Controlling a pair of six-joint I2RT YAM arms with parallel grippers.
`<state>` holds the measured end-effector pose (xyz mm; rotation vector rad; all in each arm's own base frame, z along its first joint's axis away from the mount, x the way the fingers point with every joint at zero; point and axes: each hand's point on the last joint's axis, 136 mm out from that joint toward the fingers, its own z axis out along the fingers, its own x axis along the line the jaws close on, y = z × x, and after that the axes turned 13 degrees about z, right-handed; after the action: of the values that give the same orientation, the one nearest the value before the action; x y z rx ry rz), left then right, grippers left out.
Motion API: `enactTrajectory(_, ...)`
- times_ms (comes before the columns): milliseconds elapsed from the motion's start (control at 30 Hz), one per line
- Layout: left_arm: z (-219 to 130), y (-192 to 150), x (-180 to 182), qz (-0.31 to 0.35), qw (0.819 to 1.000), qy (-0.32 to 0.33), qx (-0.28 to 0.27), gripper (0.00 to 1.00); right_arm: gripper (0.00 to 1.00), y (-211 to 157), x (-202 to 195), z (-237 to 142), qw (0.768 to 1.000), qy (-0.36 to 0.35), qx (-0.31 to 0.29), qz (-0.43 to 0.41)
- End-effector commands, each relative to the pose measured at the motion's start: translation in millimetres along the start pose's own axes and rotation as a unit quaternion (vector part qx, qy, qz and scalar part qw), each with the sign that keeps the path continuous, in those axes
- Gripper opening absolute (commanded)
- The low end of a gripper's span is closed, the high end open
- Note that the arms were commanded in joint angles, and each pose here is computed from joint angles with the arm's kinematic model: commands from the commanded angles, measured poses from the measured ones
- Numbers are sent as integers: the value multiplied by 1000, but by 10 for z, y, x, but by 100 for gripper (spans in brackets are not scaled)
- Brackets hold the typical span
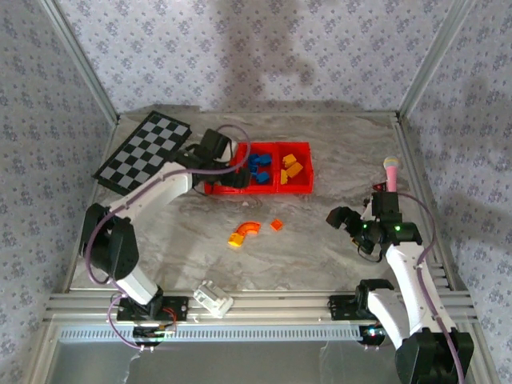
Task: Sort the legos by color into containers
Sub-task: Place the lego in the container, then pick up the lego from the center of the table.
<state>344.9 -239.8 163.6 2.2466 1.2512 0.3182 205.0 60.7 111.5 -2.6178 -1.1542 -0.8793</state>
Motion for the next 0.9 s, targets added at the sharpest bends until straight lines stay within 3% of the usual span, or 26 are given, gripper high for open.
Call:
enactTrajectory(0, -21, -207, -414, 95, 994, -57, 8, 96, 100, -20, -20, 41, 1000, -2, 5, 6)
enactTrajectory(100, 29, -490, -767, 181, 977, -104, 45, 95, 100, -18, -13, 56, 1000, -3, 6, 4)
enactTrajectory(267, 146, -877, -822, 266, 952, -84, 127, 92, 100, -24, 23, 50, 1000, -1, 5, 10)
enactTrajectory(533, 309, -1139, -763, 295, 934, -84, 183, 83, 100, -45, 8, 37, 1000, -6, 2, 10)
enactTrajectory(867, 552, -1284, -776, 298, 928, -88, 208, 80, 100, -37, 21, 51, 1000, -5, 2, 10)
